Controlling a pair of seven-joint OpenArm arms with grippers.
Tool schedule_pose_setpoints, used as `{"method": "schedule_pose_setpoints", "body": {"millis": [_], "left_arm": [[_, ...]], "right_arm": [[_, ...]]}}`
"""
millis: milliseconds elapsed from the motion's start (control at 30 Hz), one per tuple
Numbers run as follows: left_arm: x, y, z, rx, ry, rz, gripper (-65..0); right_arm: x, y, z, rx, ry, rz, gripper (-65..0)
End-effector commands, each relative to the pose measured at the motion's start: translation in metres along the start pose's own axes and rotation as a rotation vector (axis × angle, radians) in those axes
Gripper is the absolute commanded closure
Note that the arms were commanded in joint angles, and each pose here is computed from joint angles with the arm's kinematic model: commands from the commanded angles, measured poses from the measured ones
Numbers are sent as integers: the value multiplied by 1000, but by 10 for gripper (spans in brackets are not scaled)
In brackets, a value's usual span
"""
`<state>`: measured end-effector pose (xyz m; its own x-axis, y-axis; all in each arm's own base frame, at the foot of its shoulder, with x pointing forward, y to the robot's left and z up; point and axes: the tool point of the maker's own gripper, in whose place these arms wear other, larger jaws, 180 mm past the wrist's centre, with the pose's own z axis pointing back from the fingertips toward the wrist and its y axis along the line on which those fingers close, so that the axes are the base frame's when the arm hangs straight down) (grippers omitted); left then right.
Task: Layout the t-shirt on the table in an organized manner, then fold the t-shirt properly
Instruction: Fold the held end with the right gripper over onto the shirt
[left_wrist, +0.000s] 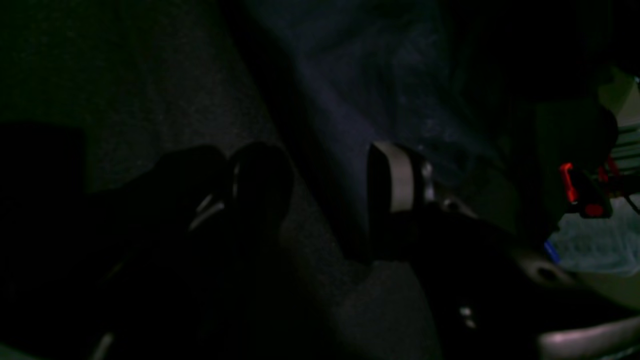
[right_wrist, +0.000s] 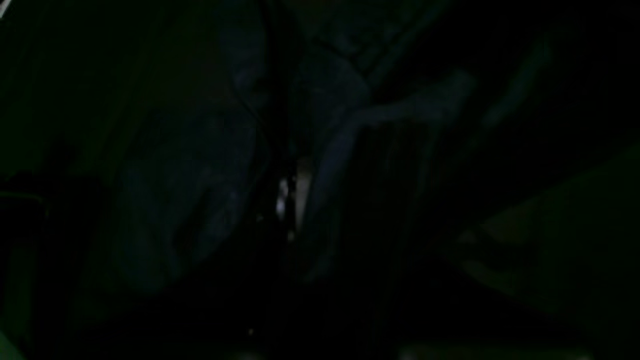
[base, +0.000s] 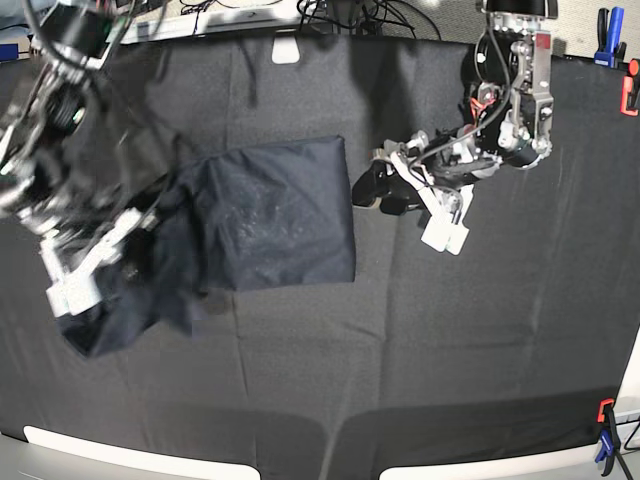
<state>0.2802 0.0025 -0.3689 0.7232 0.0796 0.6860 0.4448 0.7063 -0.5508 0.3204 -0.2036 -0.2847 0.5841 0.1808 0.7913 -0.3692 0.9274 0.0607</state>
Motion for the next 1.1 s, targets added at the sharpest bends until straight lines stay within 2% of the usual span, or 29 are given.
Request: {"method": "schedule_pose_setpoints", "body": {"millis": [0,100,233,433,533,633,733,867,967,1067], "left_arm": [[17,-5,2,-17,-56,-13,-292],[16,-5,1,-16,-47,-14,-292],[4,-4,1,-15,18,-16,-292],[4,0,2,14,26,17,-292],[10,2,5,42,14,39,-292],[14,-3,9,41,25,17,-292],[19,-6,15,63,36,-34,-292],[28,2,23,149,38,-125,-292],[27,8,27,195,63,-154,-292],[20,9,28,201,102,-155,-292]], "right_arm": [[14,8,2,21,-45,25,0],[-1,38,-10,100,11,49,0],[-9,78,-27,197,64,53,0],[-26,144,-42,357,142,148,0],[-30,165,-50,370,156,183,0],[-20,183,-56,385,110,161,0],[-8,193,-62,362,59,137,0],[-2,198,-70,303,54,124,0],[2,201,-75,269,47,128,0],[9,213,-76,284,26,104,0]]}}
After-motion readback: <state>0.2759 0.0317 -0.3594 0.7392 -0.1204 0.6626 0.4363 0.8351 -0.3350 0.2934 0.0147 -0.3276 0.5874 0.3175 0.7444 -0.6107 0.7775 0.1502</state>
